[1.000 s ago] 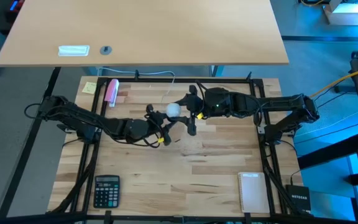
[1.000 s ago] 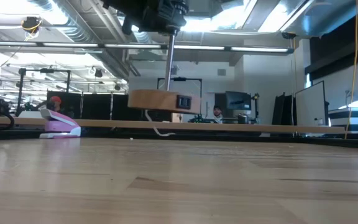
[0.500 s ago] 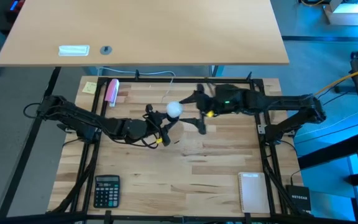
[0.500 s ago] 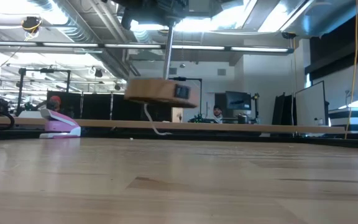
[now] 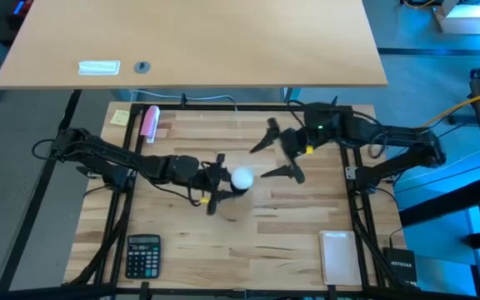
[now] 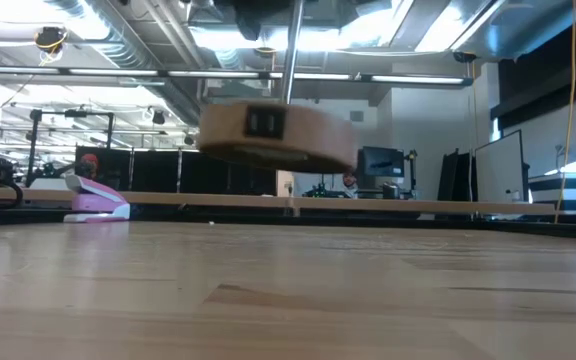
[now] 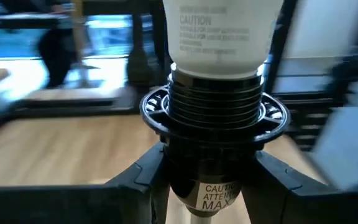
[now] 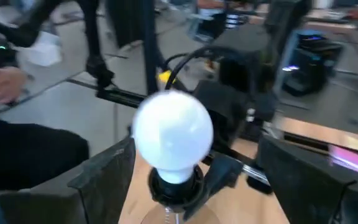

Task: Screw lightbulb
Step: Insert the lightbulb into the lamp

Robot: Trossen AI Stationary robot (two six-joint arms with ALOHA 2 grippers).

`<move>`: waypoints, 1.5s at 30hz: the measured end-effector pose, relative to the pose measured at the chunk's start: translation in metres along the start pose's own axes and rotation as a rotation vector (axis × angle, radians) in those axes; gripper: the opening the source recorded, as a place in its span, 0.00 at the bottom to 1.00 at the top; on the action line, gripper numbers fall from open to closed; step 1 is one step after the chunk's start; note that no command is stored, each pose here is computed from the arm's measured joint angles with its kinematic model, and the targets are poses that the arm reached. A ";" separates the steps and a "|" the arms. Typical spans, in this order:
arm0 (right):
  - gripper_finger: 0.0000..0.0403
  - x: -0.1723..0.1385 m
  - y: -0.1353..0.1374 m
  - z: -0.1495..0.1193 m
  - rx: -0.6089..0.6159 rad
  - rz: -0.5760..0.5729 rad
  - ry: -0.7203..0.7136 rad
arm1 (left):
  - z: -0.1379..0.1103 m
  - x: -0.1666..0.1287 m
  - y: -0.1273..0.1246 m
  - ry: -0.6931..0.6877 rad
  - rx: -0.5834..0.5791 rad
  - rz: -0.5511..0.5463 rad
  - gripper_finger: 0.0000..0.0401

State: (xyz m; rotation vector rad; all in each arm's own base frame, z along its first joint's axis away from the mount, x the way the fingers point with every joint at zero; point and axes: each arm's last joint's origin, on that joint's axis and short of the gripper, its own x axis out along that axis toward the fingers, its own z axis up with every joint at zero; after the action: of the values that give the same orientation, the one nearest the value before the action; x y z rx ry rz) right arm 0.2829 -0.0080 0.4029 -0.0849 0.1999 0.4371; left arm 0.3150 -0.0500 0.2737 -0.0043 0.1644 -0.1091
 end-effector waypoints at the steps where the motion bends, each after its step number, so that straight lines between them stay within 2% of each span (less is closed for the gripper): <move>1: 0.84 0.006 -0.003 -0.003 0.010 0.025 -0.008 | 0.001 0.000 0.000 -0.008 -0.004 -0.030 0.34; 7: 0.85 0.043 -0.014 -0.014 0.039 0.199 -0.089 | 0.000 0.000 0.000 -0.001 -0.013 -0.063 0.34; 13: 0.88 0.058 -0.012 -0.017 0.032 0.252 -0.116 | 0.000 0.000 0.000 0.000 -0.018 -0.066 0.34; 19: 0.87 0.059 -0.013 -0.020 0.019 0.251 -0.103 | 0.000 0.000 0.000 -0.002 -0.019 -0.065 0.34; 23: 0.81 0.059 -0.013 -0.020 0.012 0.250 -0.100 | 0.000 0.000 0.000 -0.002 -0.020 -0.066 0.34; 29: 0.60 0.059 -0.015 -0.022 -0.007 0.178 -0.075 | -0.001 0.001 0.001 0.000 -0.024 -0.050 0.34; 33: 0.59 0.054 -0.015 -0.020 0.005 0.068 -0.049 | -0.002 0.000 0.004 0.004 -0.019 0.067 0.34; 40: 0.59 0.047 -0.022 -0.021 0.053 -0.274 0.023 | -0.002 -0.004 0.009 0.012 0.014 0.467 0.34; 45: 0.59 0.050 -0.027 -0.023 0.104 -0.403 0.030 | -0.004 -0.006 0.007 0.006 0.016 0.663 0.34</move>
State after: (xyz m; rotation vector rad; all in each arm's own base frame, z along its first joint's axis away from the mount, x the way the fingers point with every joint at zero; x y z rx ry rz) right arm 0.3346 -0.0150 0.3709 -0.0281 0.2288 0.0233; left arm 0.3096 -0.0424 0.2704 0.0658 0.1637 0.5511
